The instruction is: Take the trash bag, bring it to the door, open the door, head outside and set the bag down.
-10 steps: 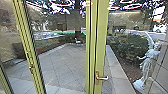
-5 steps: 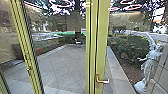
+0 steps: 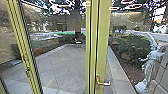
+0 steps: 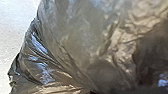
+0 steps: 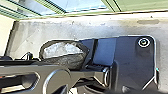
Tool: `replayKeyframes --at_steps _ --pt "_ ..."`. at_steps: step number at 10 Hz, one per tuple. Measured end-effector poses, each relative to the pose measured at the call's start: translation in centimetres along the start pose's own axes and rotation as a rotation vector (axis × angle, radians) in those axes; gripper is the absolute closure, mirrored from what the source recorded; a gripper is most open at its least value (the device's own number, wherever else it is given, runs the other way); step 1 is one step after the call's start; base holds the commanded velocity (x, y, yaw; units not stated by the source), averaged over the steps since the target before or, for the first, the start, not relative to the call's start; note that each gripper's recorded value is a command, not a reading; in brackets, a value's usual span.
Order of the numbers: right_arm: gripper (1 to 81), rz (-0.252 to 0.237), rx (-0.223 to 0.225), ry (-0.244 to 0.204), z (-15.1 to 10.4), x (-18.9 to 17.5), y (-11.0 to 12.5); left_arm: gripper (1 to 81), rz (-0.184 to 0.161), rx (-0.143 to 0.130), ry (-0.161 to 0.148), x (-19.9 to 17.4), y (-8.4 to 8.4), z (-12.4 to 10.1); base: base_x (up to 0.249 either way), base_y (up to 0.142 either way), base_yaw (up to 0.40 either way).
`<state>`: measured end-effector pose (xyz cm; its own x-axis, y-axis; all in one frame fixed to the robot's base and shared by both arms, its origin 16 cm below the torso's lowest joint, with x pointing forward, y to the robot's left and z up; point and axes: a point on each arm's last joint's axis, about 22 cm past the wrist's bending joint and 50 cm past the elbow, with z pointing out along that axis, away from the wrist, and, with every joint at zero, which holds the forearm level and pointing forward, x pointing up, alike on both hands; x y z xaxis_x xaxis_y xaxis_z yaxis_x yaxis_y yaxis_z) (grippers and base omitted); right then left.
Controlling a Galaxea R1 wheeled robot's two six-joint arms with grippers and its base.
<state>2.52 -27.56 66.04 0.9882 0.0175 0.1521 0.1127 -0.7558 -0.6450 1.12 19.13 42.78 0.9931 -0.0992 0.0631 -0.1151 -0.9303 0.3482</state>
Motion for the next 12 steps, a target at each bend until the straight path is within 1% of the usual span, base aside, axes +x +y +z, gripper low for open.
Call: replayKeyframes --at_steps 1,2,4,5,7,8,9,10,12 --pt "1.0 -0.008 -0.001 0.002 -1.9 0.6 -0.3 81.1 -0.001 0.0 -0.002 -0.2 0.0 0.0 0.0 0.0 0.0" --pt "1.0 -0.025 -0.003 0.014 -3.6 2.0 -0.7 81.1 0.0 0.0 -0.001 -0.2 0.0 0.0 0.0 0.0 0.0" --pt "1.0 -0.074 -0.014 0.064 -7.4 6.0 -1.5 81.1 0.0 0.0 -0.001 -0.2 0.0 0.0 0.0 0.0 0.0" --pt "1.0 -0.104 -0.017 0.074 -8.9 7.8 -2.2 81.1 0.0 0.0 -0.001 -0.2 0.0 0.0 0.0 0.0 0.0" --pt "1.0 -0.17 -0.02 0.116 -11.5 12.5 -4.0 81.1 -0.001 -0.001 -0.001 -0.2 0.1 0.0 0.0 0.0 0.0" --pt "1.0 -0.189 -0.027 0.122 -12.6 14.0 -4.6 81.1 0.0 -0.002 0.0 -0.2 0.2 0.1 0.0 0.0 0.0" --pt "1.0 -0.214 -0.044 0.126 -14.4 15.9 -5.3 81.1 -0.002 -0.004 0.0 -0.1 0.3 0.1 0.0 0.0 0.0" --pt "1.0 -0.218 -0.058 0.139 -16.0 17.5 -6.0 81.1 -0.002 -0.003 0.0 -0.1 0.2 0.1 0.0 0.0 0.0" --pt "1.0 -0.229 -0.074 0.157 -18.4 20.5 -7.9 81.1 -0.006 -0.004 0.001 -0.1 0.4 0.1 0.0 0.0 0.0"
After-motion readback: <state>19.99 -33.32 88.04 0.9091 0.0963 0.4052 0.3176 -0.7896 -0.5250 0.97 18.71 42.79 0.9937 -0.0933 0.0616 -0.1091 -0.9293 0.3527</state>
